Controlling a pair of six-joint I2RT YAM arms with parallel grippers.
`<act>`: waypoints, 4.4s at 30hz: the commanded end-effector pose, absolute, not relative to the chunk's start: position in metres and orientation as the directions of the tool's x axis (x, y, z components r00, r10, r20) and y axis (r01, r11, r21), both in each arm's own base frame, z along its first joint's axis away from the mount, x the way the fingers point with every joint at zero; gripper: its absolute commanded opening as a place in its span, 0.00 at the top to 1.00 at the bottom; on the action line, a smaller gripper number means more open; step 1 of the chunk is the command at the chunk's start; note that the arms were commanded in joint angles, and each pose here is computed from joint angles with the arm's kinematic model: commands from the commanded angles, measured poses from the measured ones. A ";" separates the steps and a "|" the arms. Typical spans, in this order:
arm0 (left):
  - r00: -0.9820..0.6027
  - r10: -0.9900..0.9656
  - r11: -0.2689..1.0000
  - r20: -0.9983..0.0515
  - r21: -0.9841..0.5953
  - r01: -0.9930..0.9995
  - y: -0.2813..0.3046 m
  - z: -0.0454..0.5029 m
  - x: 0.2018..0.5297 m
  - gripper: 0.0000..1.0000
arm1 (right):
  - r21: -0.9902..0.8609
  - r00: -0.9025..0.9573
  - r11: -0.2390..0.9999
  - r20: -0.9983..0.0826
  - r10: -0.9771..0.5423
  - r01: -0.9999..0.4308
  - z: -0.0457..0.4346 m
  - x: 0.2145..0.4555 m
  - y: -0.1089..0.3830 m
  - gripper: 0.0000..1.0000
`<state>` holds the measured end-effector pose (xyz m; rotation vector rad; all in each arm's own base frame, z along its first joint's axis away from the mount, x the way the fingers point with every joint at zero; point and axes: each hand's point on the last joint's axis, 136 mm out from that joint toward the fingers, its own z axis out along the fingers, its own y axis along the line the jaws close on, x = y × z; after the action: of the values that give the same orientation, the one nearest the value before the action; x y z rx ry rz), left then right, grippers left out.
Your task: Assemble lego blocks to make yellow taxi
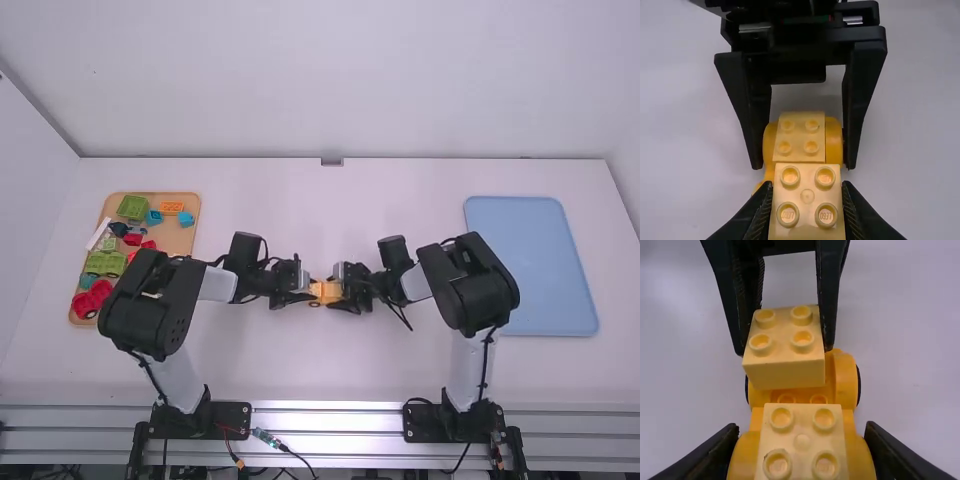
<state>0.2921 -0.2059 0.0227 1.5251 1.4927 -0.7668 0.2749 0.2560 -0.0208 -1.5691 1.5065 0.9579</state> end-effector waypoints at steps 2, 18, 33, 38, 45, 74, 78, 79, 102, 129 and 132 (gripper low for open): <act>0.117 0.448 0.049 -0.886 0.155 0.987 -0.210 0.023 0.292 0.98 | -0.011 0.037 -0.061 -0.891 -0.453 -0.998 -0.029 0.266 0.254 0.37; 0.150 0.472 0.005 -0.869 0.173 0.985 -0.222 0.018 0.283 0.98 | -0.011 0.039 -0.068 -0.899 -0.437 -0.998 -0.025 0.268 0.257 0.35; 0.141 0.493 0.026 -0.859 0.177 0.984 -0.219 0.016 0.288 0.87 | -0.011 0.040 -0.070 -0.900 -0.434 -0.997 -0.024 0.268 0.257 0.35; 0.140 0.511 0.031 -0.848 0.181 0.983 -0.218 0.012 0.290 0.91 | -0.008 0.037 -0.069 -0.900 -0.435 -0.998 -0.025 0.267 0.256 0.35; 0.140 0.510 0.033 -0.849 0.182 0.983 -0.218 0.013 0.290 0.92 | -0.002 0.033 -0.071 -0.899 -0.437 -0.997 -0.025 0.266 0.256 0.35; 0.145 0.466 0.006 -0.873 0.167 0.986 -0.223 0.019 0.283 0.83 | -0.011 0.043 -0.076 -0.899 -0.437 -0.997 -0.025 0.266 0.256 0.35; 0.146 0.466 0.009 -0.873 0.169 0.985 -0.222 0.019 0.284 0.83 | -0.008 0.035 -0.064 -0.901 -0.433 -0.998 -0.024 0.269 0.257 0.35; 0.146 0.465 0.006 -0.873 0.168 0.986 -0.223 0.019 0.284 0.82 | -0.005 0.031 -0.061 -0.902 -0.432 -0.998 -0.023 0.270 0.257 0.35; 0.045 0.417 0.129 -0.908 0.108 0.986 -0.225 0.042 0.305 0.01 | 0.001 0.025 -0.060 -0.899 -0.438 -0.998 -0.025 0.269 0.256 0.35; 0.032 0.501 0.101 -0.865 0.094 0.990 -0.213 0.044 0.286 0.98 | 0.001 0.025 -0.058 -0.897 -0.441 -0.998 -0.025 0.269 0.256 0.35; 0.022 0.499 0.111 -0.866 0.089 0.990 -0.213 0.039 0.289 0.98 | -0.001 0.027 -0.059 -0.897 -0.440 -0.998 -0.025 0.269 0.257 0.35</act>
<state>0.2882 -0.2136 0.0441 1.5047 1.5737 -0.7568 0.2689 0.2546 -0.0226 -1.5900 1.4964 0.9748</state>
